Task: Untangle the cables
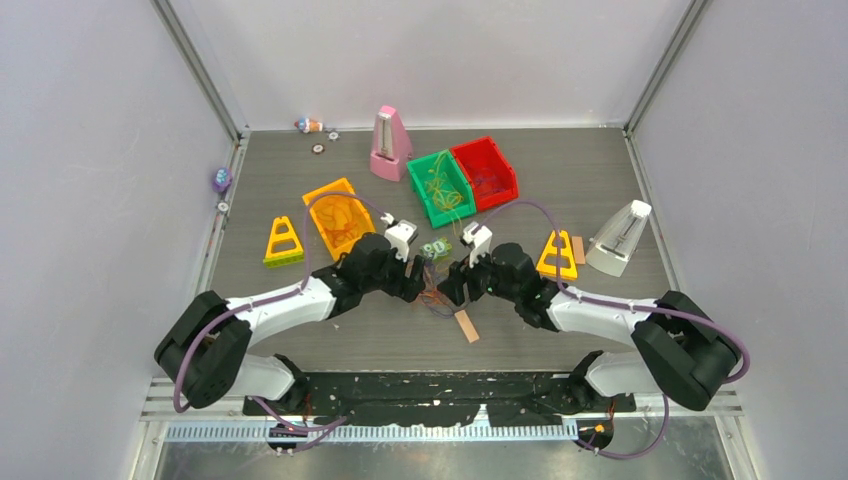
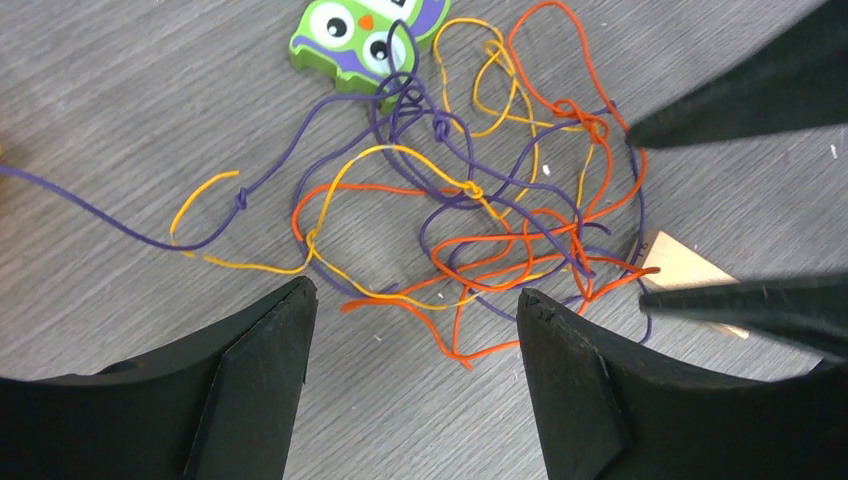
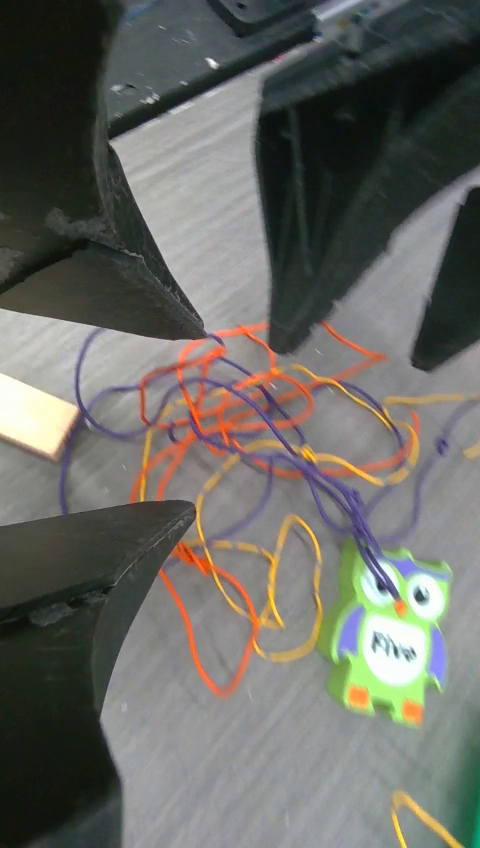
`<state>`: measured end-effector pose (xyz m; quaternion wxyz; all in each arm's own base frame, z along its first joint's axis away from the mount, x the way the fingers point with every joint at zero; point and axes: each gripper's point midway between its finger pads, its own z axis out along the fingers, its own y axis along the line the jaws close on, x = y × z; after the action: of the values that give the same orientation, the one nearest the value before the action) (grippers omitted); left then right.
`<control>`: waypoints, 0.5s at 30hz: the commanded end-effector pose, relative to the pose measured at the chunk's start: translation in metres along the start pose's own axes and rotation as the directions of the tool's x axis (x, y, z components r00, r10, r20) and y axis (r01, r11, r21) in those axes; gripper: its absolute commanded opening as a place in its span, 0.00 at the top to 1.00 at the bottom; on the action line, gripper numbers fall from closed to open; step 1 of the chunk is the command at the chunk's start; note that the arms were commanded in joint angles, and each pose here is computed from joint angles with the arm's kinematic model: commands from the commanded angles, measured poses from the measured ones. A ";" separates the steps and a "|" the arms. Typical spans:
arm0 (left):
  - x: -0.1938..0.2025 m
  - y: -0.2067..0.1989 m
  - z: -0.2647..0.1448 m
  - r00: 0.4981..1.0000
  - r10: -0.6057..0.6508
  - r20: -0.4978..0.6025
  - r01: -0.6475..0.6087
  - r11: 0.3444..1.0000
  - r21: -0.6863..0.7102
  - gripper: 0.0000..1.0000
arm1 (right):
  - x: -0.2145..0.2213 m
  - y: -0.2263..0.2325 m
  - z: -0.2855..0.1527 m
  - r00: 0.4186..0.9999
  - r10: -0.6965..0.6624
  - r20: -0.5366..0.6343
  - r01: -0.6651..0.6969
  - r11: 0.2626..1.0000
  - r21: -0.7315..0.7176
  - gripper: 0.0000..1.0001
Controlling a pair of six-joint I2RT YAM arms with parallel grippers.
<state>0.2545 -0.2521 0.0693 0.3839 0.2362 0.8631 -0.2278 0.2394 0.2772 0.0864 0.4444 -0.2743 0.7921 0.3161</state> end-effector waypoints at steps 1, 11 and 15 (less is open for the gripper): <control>0.009 0.006 -0.005 0.999 -0.037 -0.021 0.036 0.998 -0.042 0.27 | -0.005 0.023 -0.005 0.998 -0.048 0.043 0.051 0.996 -0.071 0.35; 0.009 0.011 -0.002 0.994 -0.105 -0.023 0.104 0.993 -0.050 0.39 | -0.005 0.029 0.007 0.997 -0.072 0.012 0.073 0.994 -0.077 0.75; 0.004 0.014 -0.009 0.996 -0.084 0.010 0.085 0.995 -0.059 0.39 | -0.013 0.033 0.002 0.996 -0.073 0.049 0.077 0.993 -0.085 0.94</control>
<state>0.2501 -0.2375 0.0553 0.3575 0.1947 0.8876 -0.2156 0.2137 0.2914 0.0740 0.4201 -0.3178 0.7852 0.3257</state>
